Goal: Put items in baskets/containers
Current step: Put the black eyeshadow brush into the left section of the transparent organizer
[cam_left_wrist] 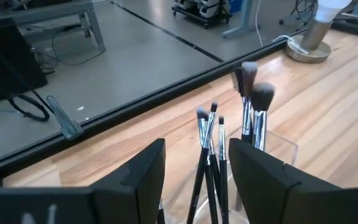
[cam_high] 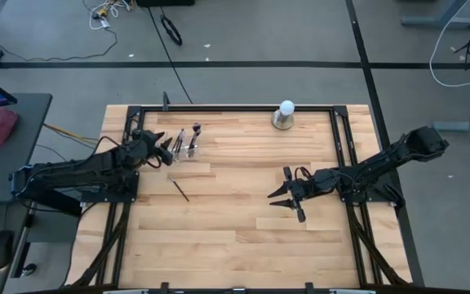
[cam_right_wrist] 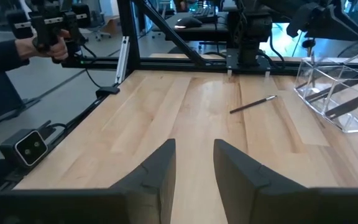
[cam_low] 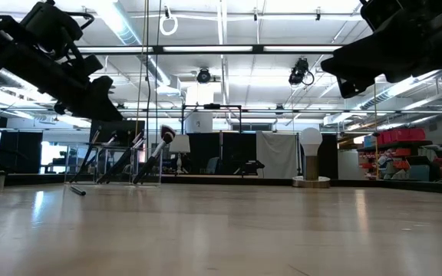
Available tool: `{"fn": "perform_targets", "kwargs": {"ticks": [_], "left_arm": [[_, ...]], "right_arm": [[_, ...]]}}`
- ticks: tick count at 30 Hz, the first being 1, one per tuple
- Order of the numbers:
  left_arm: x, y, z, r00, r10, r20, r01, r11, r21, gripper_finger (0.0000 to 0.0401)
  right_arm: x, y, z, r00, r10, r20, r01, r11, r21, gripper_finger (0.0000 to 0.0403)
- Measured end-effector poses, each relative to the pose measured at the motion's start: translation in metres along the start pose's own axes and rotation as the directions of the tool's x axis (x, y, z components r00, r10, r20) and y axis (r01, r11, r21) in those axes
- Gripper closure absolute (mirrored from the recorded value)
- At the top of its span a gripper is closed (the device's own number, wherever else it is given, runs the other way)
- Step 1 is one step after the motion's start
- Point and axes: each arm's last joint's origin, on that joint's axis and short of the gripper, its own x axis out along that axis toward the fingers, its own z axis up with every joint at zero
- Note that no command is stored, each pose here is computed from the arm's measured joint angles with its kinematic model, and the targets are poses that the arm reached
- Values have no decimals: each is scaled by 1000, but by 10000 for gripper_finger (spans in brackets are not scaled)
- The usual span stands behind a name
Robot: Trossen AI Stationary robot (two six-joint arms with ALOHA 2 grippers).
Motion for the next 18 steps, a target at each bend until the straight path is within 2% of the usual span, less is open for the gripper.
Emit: {"fn": "perform_targets", "kwargs": {"ticks": [4,8,13,18], "left_arm": [[0,-2,2,999,-49,6,49,999,-5,219],[-4,-6,16,983,-183,13,184,983,-15,229],[-14,-17,35,932,-364,6,363,932,9,257],[-25,-43,45,878,-466,-103,473,880,47,289]], "right_arm": [[0,0,0,1000,3,0,-3,1000,0,294],[0,0,0,1000,3,0,-3,1000,0,294],[0,0,0,1000,3,0,-3,1000,-1,294],[0,0,0,1000,3,0,-3,1000,-2,294]]}}
